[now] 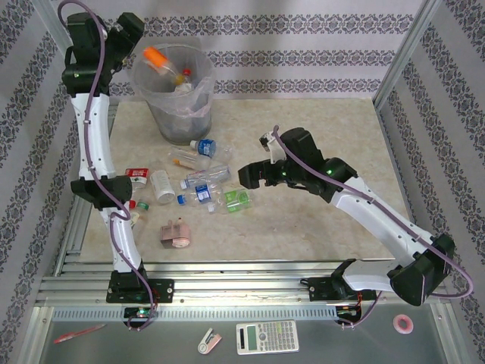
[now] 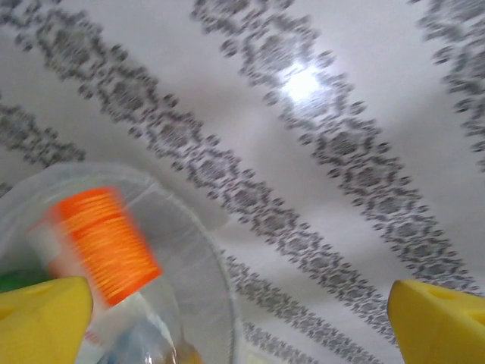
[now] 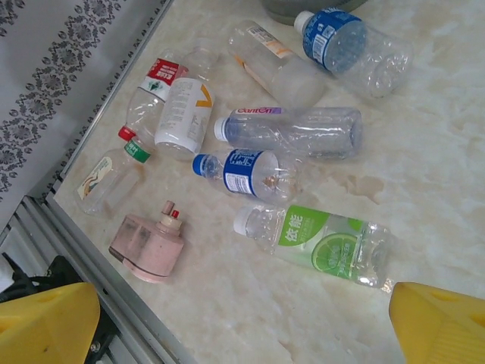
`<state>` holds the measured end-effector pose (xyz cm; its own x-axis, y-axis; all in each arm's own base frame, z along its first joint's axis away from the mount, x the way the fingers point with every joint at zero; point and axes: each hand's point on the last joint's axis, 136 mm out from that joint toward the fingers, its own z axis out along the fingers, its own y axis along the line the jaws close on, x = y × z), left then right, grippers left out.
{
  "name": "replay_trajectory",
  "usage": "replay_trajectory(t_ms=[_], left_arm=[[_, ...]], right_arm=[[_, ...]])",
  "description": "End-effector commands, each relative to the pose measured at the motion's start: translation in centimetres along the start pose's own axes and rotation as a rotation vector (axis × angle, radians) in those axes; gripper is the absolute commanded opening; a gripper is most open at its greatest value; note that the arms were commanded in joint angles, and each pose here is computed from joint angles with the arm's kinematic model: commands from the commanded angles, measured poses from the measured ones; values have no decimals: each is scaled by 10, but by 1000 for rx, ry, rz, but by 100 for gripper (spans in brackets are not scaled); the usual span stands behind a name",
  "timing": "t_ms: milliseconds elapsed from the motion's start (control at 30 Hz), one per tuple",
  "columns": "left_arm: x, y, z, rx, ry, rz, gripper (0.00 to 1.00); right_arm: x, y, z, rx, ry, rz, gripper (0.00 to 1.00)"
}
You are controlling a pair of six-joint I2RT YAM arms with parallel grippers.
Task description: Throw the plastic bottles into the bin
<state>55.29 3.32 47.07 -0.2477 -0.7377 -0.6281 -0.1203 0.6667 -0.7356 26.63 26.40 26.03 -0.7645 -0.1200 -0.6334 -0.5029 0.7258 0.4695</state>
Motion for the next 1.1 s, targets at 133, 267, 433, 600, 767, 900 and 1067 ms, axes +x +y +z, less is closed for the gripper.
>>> replay_trajectory(t_ms=[133,267,433,600,767,900,1067], left_arm=[[-12,-71,-138,140,-63,225,100],[6,-73,-169,167,-42,271,100],[34,-69,-206,226,-44,325,100],[73,-43,-229,206,13,331,100],[110,-19,-245,192,88,345,100],[136,2,-250,160,157,324,100],[167,31,-247,86,272,289,100]], right_arm=[[9,-13,13,42,60,35,98],[17,-25,32,90,133,98,98],[40,-47,57,172,257,207,98],[67,-65,77,235,374,290,97],[73,-61,96,182,433,237,97],[73,-66,96,199,473,63,97],[82,-61,93,211,574,-246,97]])
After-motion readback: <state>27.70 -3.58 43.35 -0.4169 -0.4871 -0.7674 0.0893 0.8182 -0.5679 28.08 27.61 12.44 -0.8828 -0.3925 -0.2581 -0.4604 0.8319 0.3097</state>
